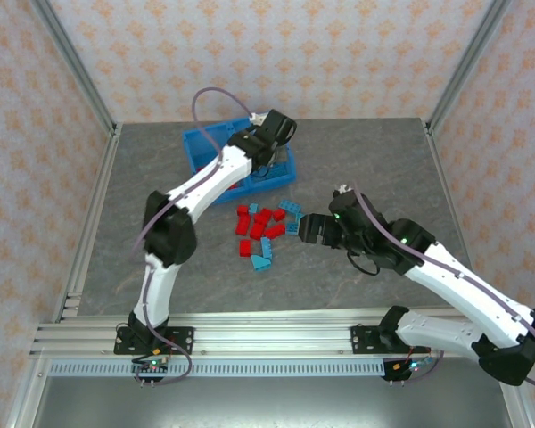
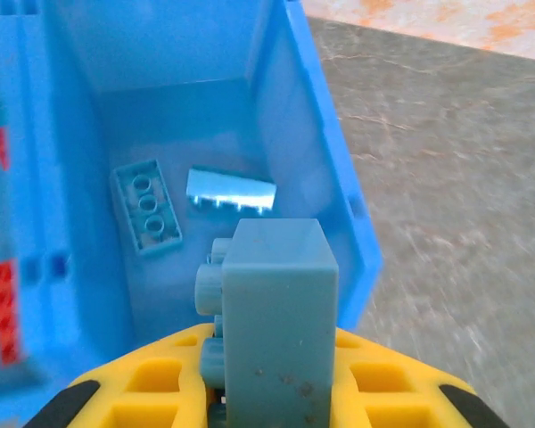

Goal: Sort the legos into containers by color

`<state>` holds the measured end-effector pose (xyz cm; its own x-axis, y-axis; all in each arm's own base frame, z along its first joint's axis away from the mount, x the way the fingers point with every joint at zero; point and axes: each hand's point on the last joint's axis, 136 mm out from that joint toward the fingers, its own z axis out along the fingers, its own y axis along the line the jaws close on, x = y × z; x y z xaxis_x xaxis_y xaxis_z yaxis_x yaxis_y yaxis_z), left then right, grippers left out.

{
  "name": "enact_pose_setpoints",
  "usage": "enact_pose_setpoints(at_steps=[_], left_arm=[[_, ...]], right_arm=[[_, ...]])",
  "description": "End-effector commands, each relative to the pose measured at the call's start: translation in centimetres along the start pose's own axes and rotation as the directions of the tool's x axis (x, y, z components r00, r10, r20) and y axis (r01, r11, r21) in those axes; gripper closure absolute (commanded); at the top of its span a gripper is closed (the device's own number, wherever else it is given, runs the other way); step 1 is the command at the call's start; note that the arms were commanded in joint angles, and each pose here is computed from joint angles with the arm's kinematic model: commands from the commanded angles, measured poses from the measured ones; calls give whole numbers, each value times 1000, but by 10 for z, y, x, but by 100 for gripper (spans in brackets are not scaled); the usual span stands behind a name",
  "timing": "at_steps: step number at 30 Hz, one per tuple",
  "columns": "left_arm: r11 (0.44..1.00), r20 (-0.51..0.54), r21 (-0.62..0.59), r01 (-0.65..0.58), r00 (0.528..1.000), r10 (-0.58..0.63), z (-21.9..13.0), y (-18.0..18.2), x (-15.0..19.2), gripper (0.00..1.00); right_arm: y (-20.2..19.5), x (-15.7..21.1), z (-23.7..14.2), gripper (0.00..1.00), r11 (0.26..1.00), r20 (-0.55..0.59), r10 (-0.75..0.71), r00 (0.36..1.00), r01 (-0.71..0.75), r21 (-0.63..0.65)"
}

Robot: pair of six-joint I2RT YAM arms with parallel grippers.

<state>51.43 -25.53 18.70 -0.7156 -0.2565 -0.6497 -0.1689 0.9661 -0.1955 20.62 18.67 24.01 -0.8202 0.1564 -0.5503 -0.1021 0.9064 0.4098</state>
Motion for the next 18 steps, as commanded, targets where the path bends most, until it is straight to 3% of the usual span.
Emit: enact_pose_setpoints(at_steps=[1, 4, 7, 10, 15, 18], left_arm=[[996, -57, -80, -36, 998, 32, 24, 18, -2, 86], [997, -54, -72, -21, 998, 17, 45, 16, -7, 80], [998, -60, -48, -28, 998, 25, 54, 10, -9, 61], [999, -76, -30, -23, 997, 21, 53, 6, -8, 55], [1000, -48, 16, -15, 999, 16, 16, -3, -23, 51], [996, 9, 82, -35, 999, 35, -36, -14, -43, 51]], right_arm=[[-9, -2, -4, 5, 999, 37, 38, 999, -38, 13], [-13, 1, -8, 5, 999, 41, 42, 998, -43, 16], [-17, 3, -9, 5, 998, 47, 53, 997, -54, 17], [-18, 6, -7, 5, 998, 39, 53, 998, -54, 17], [-24, 8, -2, 5, 998, 40, 30, 999, -32, 45], [-30, 11, 5, 5, 997, 32, -13, 999, 11, 82]])
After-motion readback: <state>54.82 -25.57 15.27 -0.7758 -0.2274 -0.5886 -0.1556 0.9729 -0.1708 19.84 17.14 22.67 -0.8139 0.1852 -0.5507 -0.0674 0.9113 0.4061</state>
